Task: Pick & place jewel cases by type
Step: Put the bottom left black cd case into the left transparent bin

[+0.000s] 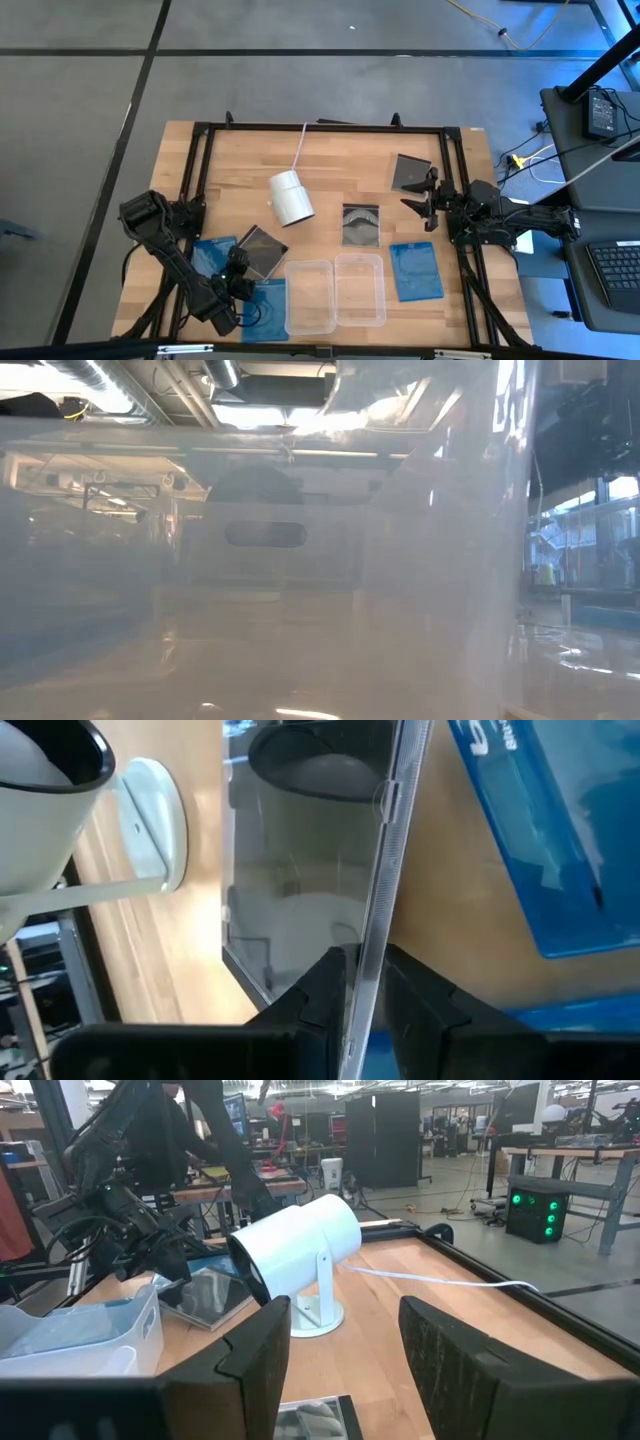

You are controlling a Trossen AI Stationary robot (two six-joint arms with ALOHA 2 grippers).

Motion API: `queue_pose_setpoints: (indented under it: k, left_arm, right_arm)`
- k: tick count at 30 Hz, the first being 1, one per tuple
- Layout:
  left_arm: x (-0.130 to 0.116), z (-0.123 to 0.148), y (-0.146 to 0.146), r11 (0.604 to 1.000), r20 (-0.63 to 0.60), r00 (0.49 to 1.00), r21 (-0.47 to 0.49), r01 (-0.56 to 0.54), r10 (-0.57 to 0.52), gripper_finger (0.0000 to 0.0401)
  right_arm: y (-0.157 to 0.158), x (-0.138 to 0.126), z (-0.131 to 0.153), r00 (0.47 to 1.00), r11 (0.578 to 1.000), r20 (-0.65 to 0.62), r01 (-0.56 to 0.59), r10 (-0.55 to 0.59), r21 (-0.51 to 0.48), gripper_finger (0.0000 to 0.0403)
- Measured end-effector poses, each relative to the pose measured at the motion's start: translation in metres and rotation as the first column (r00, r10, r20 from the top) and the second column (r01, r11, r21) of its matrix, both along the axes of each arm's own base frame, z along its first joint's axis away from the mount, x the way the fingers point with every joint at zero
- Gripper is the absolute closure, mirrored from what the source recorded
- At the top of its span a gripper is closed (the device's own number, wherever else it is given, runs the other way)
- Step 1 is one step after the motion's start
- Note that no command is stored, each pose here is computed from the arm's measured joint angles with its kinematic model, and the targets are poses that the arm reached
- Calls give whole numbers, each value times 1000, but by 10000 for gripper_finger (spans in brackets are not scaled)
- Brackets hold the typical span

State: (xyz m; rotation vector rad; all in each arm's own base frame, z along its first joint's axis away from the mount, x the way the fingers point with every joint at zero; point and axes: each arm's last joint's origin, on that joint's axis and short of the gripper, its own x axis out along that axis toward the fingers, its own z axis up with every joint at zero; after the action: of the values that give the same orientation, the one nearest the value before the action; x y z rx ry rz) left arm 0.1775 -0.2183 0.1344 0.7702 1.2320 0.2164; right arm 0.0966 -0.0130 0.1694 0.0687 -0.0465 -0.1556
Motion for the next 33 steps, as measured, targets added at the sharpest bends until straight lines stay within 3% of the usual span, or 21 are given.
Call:
queue_pose_setpoints:
  k: [19,26,33]
  left_arm:
    - [7,22,-5,996,52,998,84,26,-31,344]
    - [7,22,-5,996,52,998,87,27,-31,373]
    - [6,23,-3,993,45,998,114,31,-37,359]
  right_arm:
    - [0,0,0,1000,1000,0,0,0,0,210]
    - [0,0,0,1000,1000,0,0,0,0,210]
    - [0,0,0,1000,1000,0,0,0,0,210]
